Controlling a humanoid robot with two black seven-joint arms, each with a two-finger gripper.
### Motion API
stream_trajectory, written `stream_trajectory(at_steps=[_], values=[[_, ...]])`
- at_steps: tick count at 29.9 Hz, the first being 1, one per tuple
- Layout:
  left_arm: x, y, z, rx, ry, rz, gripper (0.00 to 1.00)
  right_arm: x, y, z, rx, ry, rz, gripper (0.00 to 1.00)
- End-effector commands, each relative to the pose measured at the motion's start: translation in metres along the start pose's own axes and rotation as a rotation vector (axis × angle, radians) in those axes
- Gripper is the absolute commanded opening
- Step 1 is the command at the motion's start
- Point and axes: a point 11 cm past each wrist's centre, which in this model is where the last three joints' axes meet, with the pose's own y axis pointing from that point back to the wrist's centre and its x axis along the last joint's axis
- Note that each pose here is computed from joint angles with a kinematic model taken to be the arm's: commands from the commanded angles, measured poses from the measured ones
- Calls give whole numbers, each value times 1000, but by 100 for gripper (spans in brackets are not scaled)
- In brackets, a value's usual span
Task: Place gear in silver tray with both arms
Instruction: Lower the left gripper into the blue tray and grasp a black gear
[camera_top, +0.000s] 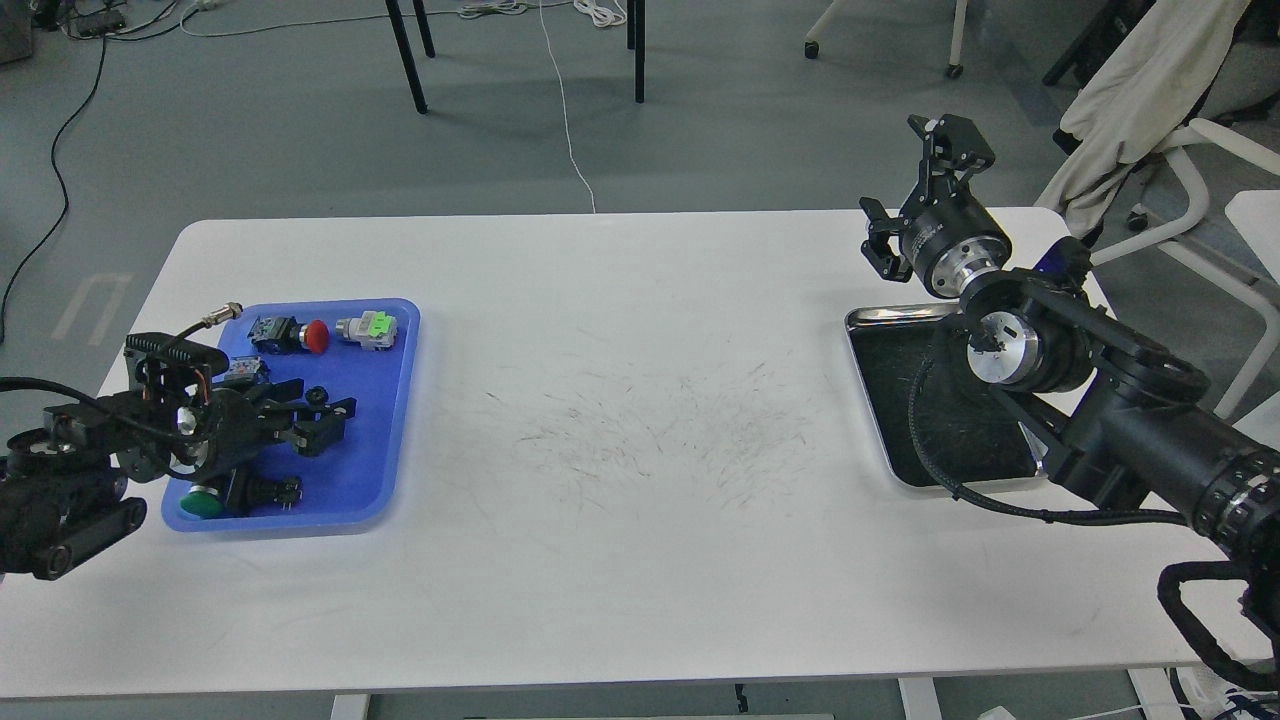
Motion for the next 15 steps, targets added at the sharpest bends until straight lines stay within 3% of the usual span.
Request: stream_trajectory(at_steps=[1,8,15], values=[[2,-1,-5,19,-6,4,71,0,0,0,1,0,0,98],[3,-4,-4,6,-11,6,70,1,0,1,0,0,0,99],[-5,-3,-3,-5,-8,-7,57,1,1,1,-1,-1,1,98]])
